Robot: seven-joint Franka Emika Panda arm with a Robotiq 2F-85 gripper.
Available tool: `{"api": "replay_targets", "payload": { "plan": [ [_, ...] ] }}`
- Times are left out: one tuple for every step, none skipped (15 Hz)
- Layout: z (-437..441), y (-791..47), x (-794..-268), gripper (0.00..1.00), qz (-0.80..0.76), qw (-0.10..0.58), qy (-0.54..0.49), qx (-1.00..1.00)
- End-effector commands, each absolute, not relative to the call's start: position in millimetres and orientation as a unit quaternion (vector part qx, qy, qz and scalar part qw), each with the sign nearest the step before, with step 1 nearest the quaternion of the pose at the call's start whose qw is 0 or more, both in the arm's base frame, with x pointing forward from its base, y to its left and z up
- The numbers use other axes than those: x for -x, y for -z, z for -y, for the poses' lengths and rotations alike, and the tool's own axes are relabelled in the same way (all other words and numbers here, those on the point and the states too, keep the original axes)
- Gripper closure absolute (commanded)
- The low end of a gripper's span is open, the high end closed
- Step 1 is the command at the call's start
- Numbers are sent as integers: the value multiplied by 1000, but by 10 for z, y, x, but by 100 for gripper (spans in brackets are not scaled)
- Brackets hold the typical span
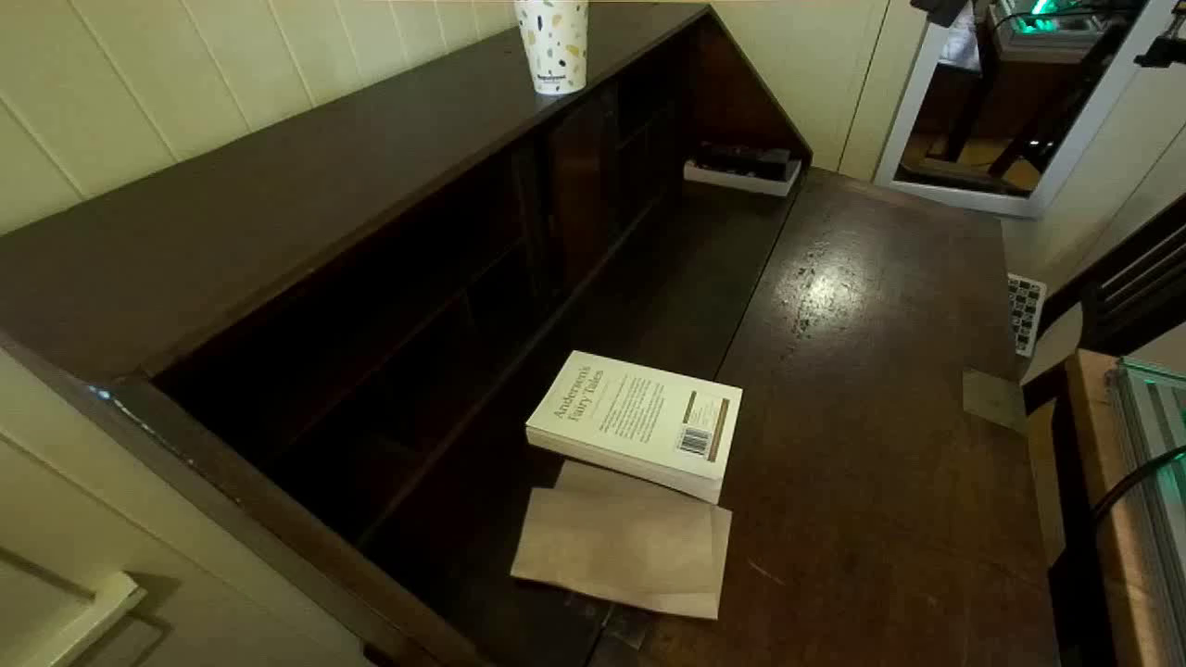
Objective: Take the marker out of the coffee cup then place the coffee cup upside down.
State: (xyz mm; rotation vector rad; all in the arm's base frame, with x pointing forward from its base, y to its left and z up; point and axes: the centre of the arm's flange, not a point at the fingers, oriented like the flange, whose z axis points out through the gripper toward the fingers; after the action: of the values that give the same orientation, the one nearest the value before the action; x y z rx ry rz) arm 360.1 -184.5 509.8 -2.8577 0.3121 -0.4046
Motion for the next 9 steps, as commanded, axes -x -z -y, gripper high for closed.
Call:
{"api": "replay_targets", "payload": {
  "plan": [
    [1845,-5098,-3601,0,-107,119,138,977],
    [1845,-5098,-3601,0,-107,119,138,977],
    [1845,-5098,-3601,0,-107,119,138,977],
    [1845,-5098,-3601,0,-107,119,138,977],
    [1845,-5098,-3601,0,-107,119,138,977],
    [1845,-5098,-3601,0,-107,119,138,977],
    [1886,-5116,-3668,0,-129,112,149,974],
    [1962,-5175,-3783,0,-150,117,157,969],
    [2017,-5235,-3874,0,-165,115,172,964]
  ]
}}
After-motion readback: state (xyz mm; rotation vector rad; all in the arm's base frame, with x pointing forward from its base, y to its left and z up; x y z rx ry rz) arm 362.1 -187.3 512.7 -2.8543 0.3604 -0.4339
